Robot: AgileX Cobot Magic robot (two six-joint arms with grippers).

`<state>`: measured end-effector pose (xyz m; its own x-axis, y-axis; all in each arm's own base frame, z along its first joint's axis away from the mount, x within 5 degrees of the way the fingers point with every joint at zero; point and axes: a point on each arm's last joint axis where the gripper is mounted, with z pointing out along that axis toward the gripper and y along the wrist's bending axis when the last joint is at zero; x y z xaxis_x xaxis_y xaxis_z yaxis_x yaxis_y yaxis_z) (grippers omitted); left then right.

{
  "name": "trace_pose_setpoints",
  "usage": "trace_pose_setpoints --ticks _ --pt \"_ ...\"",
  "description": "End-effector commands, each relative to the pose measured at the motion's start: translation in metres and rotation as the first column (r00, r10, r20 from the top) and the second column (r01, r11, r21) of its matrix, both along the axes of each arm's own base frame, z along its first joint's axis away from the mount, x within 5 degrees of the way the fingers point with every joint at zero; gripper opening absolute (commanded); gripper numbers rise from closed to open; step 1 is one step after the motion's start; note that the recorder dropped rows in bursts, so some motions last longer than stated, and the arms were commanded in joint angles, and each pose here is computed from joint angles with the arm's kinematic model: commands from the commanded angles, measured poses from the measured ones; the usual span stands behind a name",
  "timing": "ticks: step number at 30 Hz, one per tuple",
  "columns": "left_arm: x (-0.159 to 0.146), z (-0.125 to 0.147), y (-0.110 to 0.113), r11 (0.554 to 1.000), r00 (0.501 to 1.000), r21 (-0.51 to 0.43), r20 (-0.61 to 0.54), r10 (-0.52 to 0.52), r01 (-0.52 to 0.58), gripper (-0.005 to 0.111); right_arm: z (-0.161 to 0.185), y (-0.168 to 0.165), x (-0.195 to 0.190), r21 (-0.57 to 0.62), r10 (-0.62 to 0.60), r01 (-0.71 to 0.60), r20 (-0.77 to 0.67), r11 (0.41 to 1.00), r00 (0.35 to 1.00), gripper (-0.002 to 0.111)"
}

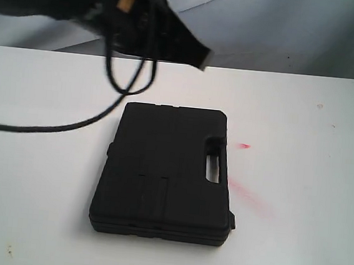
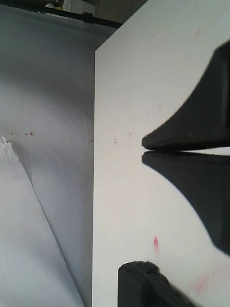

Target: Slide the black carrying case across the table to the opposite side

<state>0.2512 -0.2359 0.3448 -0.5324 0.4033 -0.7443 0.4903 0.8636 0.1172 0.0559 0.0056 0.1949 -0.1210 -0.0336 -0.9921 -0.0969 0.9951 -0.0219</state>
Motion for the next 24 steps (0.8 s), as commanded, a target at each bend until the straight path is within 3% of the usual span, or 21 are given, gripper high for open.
trace_pose_setpoints --ticks 1,6,11,16,20,24 --pt "-0.014 -0.005 0.041 0.998 0.997 -0.069 0.073 0.003 0.002 0.0 -0.001 0.0 0.0 0.002 -0.002 0.002 0.0 1.0 1.0 0.0" --pt "-0.03 -0.016 0.09 0.983 0.99 -0.175 0.117 0.078 -0.057 0.0 -0.001 0.0 0.0 0.002 -0.002 0.002 0.0 1.0 1.0 0.0" --pt "-0.041 -0.025 0.133 0.966 0.974 -0.203 0.127 0.19 -0.162 0.0 -0.001 0.0 0.0 0.002 -0.002 0.002 0.0 1.0 1.0 0.0" --pt "-0.068 -0.034 0.189 0.901 0.922 -0.287 0.114 0.37 -0.326 0.0 -0.001 0.0 0.0 0.002 -0.002 0.002 0.0 1.0 1.0 0.0" --pt "-0.095 -0.05 0.216 0.87 0.879 -0.311 0.167 0.446 -0.382 0.0 -0.001 0.0 0.0 0.002 -0.002 0.002 0.0 1.0 1.0 0.0" --pt "-0.128 -0.068 0.229 0.829 0.837 -0.351 0.18 0.516 -0.435 0.0 -0.001 0.0 0.0 0.002 -0.002 0.002 0.0 1.0 1.0 0.0"
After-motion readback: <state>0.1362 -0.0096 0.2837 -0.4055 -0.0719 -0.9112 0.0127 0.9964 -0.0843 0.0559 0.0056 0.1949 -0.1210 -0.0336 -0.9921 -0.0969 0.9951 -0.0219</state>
